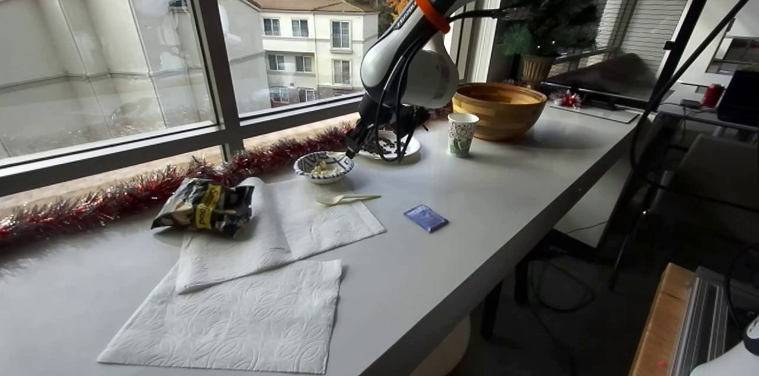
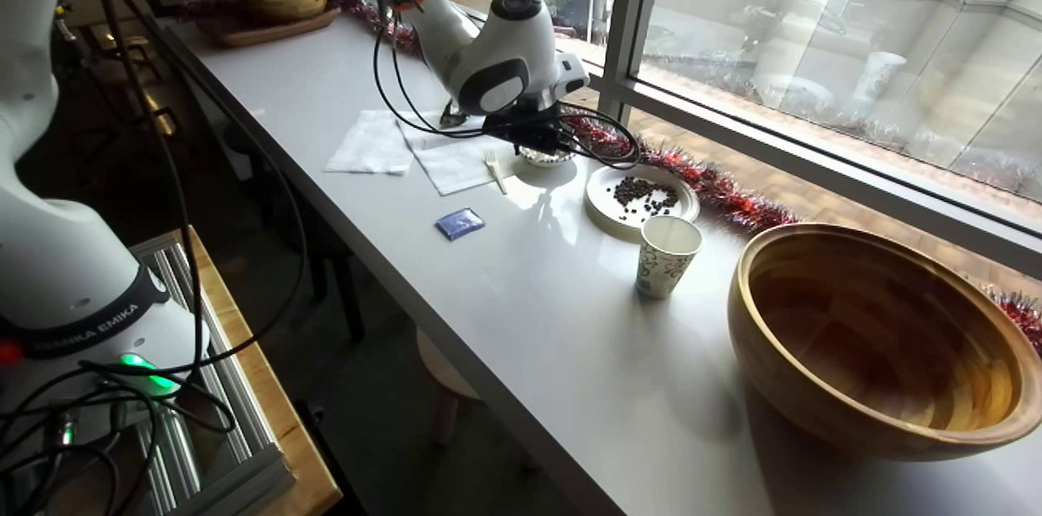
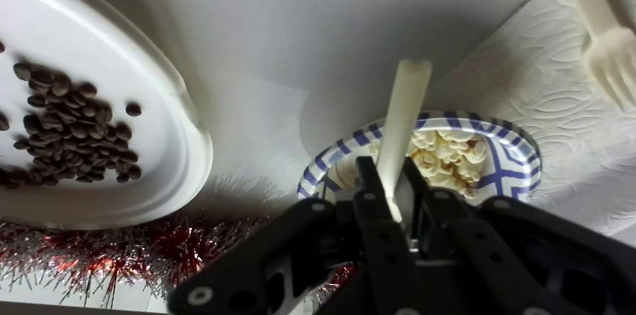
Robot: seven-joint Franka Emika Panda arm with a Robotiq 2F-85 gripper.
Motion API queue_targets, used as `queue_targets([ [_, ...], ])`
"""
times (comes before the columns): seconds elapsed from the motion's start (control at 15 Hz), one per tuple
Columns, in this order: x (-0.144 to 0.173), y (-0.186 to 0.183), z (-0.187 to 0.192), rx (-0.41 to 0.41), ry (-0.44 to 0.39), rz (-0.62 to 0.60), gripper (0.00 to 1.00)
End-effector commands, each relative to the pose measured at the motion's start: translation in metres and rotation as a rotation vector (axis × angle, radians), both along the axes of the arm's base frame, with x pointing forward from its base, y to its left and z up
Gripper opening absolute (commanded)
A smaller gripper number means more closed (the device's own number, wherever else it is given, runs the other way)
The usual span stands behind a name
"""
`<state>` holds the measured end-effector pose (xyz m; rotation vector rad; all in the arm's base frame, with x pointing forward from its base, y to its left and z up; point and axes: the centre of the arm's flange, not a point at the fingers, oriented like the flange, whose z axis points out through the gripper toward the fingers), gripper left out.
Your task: Use the white spoon to place some contents from the bowl into the cup.
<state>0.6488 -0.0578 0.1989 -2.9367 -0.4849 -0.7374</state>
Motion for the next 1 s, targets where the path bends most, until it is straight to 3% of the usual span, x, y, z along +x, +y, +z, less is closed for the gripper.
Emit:
queue_targets([
  [0.0, 0.010, -0.001, -0.008, 0.028, -0.005, 0.044, 0.03],
  [0.6, 0.019, 0.017, -0.025, 0.030, -0.024, 0.097, 0.03],
  [0.67, 0.019, 0.018, -0.025, 0.029, -0.020, 0.104, 0.18],
  [0.73, 0.019, 0.018, -0.024, 0.023, -0.025, 0.106, 0.40],
  [0.93, 0.015, 0.021, -0.008, 0.004, -0.029, 0.098, 0.48],
])
